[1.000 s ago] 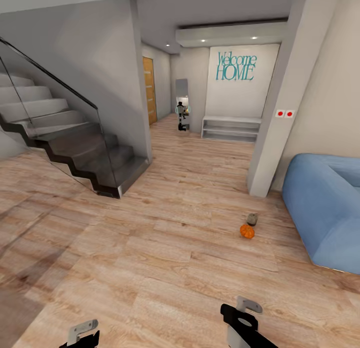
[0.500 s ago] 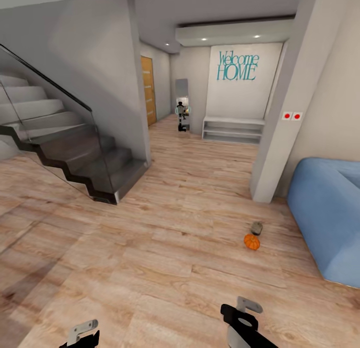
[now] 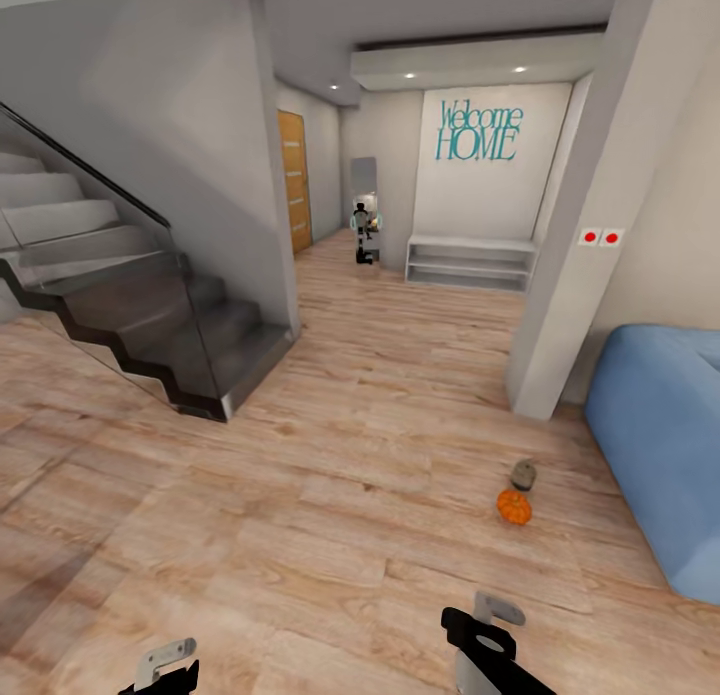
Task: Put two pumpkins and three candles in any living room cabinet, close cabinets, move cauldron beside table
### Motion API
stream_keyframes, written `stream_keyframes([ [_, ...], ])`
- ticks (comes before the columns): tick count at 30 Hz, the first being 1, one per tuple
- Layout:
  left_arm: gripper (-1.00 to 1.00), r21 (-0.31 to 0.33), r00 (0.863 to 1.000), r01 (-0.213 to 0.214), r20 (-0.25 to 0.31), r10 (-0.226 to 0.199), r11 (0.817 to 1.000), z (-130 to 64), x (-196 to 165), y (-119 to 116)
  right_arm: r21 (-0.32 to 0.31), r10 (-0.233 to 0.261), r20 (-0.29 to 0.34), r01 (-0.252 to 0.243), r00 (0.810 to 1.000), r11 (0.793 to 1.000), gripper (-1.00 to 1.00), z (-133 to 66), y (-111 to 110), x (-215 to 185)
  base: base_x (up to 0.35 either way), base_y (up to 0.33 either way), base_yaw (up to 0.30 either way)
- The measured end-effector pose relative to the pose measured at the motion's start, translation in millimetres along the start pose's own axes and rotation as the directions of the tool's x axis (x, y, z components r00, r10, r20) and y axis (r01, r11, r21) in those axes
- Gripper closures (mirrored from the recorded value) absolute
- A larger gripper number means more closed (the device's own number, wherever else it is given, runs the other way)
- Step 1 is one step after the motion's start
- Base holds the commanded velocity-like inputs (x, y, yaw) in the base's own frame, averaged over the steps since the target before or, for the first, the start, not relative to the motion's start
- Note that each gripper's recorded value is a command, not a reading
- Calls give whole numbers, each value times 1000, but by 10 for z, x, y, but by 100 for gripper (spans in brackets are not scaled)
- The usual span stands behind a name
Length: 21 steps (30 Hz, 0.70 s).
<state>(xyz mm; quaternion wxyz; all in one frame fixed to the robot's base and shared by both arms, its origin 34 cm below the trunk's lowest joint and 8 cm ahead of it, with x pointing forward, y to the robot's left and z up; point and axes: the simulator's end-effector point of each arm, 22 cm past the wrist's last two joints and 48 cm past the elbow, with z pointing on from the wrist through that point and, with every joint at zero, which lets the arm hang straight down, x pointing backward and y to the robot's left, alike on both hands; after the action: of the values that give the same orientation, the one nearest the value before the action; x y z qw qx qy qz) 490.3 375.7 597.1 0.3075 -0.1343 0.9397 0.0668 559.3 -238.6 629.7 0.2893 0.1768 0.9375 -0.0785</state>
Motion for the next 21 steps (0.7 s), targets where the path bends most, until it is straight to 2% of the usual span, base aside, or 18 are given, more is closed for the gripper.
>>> stream_keyframes([
  [21,-100,0,1000,0,0,0,1000,0,0,0,0,0,0,0,1000,1000,-100,1,-2,-1,333,0,0],
])
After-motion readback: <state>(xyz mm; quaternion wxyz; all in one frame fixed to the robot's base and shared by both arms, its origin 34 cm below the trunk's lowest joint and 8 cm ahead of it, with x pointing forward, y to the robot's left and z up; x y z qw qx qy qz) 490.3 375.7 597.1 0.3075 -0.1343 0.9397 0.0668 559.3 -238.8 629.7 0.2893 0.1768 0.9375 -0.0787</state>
